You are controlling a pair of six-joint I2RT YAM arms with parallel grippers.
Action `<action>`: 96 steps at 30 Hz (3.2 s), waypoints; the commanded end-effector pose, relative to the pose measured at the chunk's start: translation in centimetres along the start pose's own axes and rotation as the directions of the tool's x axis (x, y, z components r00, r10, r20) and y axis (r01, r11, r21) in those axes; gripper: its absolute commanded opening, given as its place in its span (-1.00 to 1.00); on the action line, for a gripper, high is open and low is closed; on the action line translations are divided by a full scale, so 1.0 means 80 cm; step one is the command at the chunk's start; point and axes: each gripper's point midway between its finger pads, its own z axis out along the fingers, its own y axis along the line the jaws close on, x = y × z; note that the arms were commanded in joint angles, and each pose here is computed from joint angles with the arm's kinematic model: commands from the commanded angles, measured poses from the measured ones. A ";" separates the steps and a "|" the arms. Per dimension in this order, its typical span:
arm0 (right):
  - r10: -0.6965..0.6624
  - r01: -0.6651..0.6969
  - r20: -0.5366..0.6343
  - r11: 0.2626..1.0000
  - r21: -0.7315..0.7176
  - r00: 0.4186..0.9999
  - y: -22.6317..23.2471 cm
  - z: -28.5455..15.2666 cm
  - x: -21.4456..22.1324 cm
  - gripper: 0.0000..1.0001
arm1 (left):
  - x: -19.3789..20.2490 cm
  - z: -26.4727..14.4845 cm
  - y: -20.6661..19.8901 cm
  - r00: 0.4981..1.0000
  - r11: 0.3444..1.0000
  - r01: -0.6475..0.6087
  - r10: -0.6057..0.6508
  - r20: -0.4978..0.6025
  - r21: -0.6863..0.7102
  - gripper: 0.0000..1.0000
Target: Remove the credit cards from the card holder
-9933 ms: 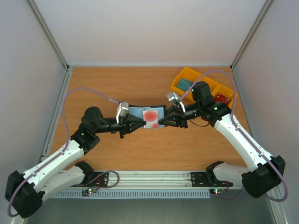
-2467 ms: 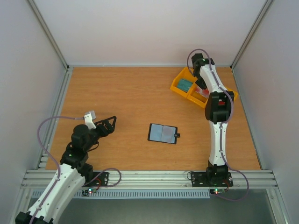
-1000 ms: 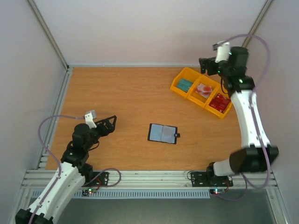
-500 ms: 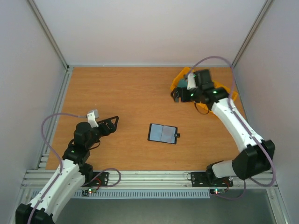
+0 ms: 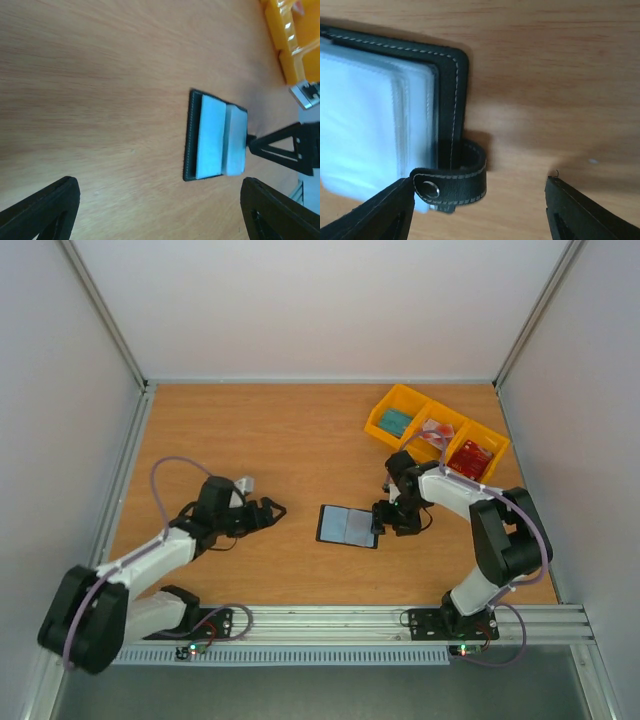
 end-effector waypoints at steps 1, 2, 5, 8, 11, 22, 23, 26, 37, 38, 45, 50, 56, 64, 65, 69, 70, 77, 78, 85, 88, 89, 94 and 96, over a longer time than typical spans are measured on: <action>0.001 -0.001 0.002 0.998 -0.066 1.000 0.012 0.021 -0.008 0.41 | 0.013 0.031 -0.029 0.988 0.999 -0.029 0.032 -0.148 0.025 0.74; -0.002 0.002 0.004 0.998 -0.067 1.000 0.011 0.025 -0.008 0.40 | 0.018 0.041 -0.032 0.983 0.999 -0.040 0.044 -0.176 0.022 0.73; -0.003 0.003 0.000 0.998 -0.057 1.000 0.007 0.035 -0.009 0.36 | 0.032 0.069 -0.036 0.966 0.995 -0.098 0.100 -0.237 0.019 0.72; -0.006 0.006 0.001 1.000 -0.027 1.000 -0.002 0.042 -0.009 0.33 | 0.047 0.091 -0.029 0.951 0.996 -0.085 0.081 -0.297 -0.001 0.73; -0.007 0.007 0.020 1.000 -0.007 1.000 -0.006 0.044 -0.014 0.31 | 0.060 0.108 -0.024 0.932 0.997 -0.075 0.066 -0.356 -0.011 0.74; -0.080 0.078 0.005 0.954 -0.290 0.997 0.057 0.046 -0.020 0.06 | 0.072 0.150 -0.068 0.910 0.993 -0.027 0.072 -0.408 0.117 0.72; -0.086 0.085 0.009 0.952 -0.293 0.996 0.059 0.045 -0.021 0.04 | 0.074 0.151 -0.070 0.908 0.991 -0.028 0.078 -0.412 0.128 0.70; -0.097 0.099 0.022 0.943 -0.317 0.995 0.065 0.040 -0.022 0.03 | 0.076 0.153 -0.085 0.905 0.984 -0.035 0.107 -0.412 0.177 0.59; -0.091 0.106 0.060 0.936 -0.336 0.994 0.071 0.026 -0.026 -0.18 | 0.071 0.159 -0.101 0.916 0.975 -0.079 0.154 -0.372 0.210 -0.14; -0.094 0.109 0.061 0.932 -0.347 0.994 0.074 0.024 -0.025 -0.19 | 0.069 0.159 -0.103 0.918 0.973 -0.085 0.161 -0.363 0.214 -0.27; -0.065 0.108 0.114 0.898 -0.427 0.991 0.068 -0.012 -0.031 -0.18 | 0.055 0.144 -0.134 0.928 0.934 -0.176 0.263 -0.265 0.312 -0.99; 0.089 0.096 0.259 0.776 -0.624 0.962 0.056 -0.078 -0.051 0.01 | 0.041 0.092 -0.187 0.866 0.778 -0.410 0.496 -0.065 0.476 -1.00; 0.025 0.303 0.454 0.714 -0.632 0.890 0.081 -0.146 -0.048 0.22 | 0.042 0.025 -0.246 0.694 0.475 -0.637 0.695 0.185 0.607 -1.00; -0.091 0.727 0.812 0.510 -0.459 0.577 0.135 -0.297 0.005 0.37 | 0.003 -0.081 -0.315 0.561 0.228 -0.765 0.695 0.449 0.603 -0.99; -0.100 0.765 0.839 0.479 -0.430 0.535 0.140 -0.310 0.015 0.39 | -0.004 -0.091 -0.321 0.552 0.220 -0.778 0.686 0.474 0.589 -0.99; -0.128 0.829 0.881 0.424 -0.366 0.455 0.149 -0.333 0.036 0.40 | -0.009 -0.130 -0.342 0.523 0.165 -0.803 0.655 0.545 0.573 -0.99; -0.138 0.836 0.887 0.421 -0.351 0.441 0.150 -0.336 0.038 0.40 | -0.009 -0.138 -0.346 0.514 0.152 -0.810 0.648 0.562 0.567 -1.00; -0.229 0.898 0.917 0.380 -0.223 0.325 0.170 -0.343 0.055 0.48 | -0.009 -0.172 -0.361 0.485 0.113 -0.834 0.618 0.619 0.540 -0.99; -0.235 0.903 0.920 0.373 -0.211 0.312 0.171 -0.344 0.055 0.49 | -0.008 -0.175 -0.361 0.480 0.107 -0.836 0.618 0.623 0.538 -0.99; -0.302 0.927 0.904 0.315 -0.204 0.302 0.192 -0.339 0.066 0.32 | -0.007 -0.182 -0.364 0.467 0.092 -0.844 0.611 0.639 0.529 -1.00; -0.309 0.936 0.914 0.314 -0.162 0.262 0.195 -0.342 0.060 0.17 | -0.003 -0.184 -0.365 0.463 0.076 -0.841 0.612 0.641 0.535 -0.99; -0.309 0.940 0.918 0.304 -0.153 0.249 0.196 -0.345 0.058 0.13 | -0.002 -0.185 -0.366 0.459 0.069 -0.842 0.613 0.643 0.536 -0.99; -0.329 0.950 0.910 0.260 -0.170 0.253 0.205 -0.352 0.056 -0.08 | 0.001 -0.188 -0.365 0.448 0.055 -0.846 0.612 0.652 0.530 -1.00; -0.344 0.951 0.905 0.261 -0.164 0.251 0.203 -0.350 0.056 -0.10 | 0.002 -0.190 -0.364 0.445 0.053 -0.848 0.611 0.655 0.527 -0.99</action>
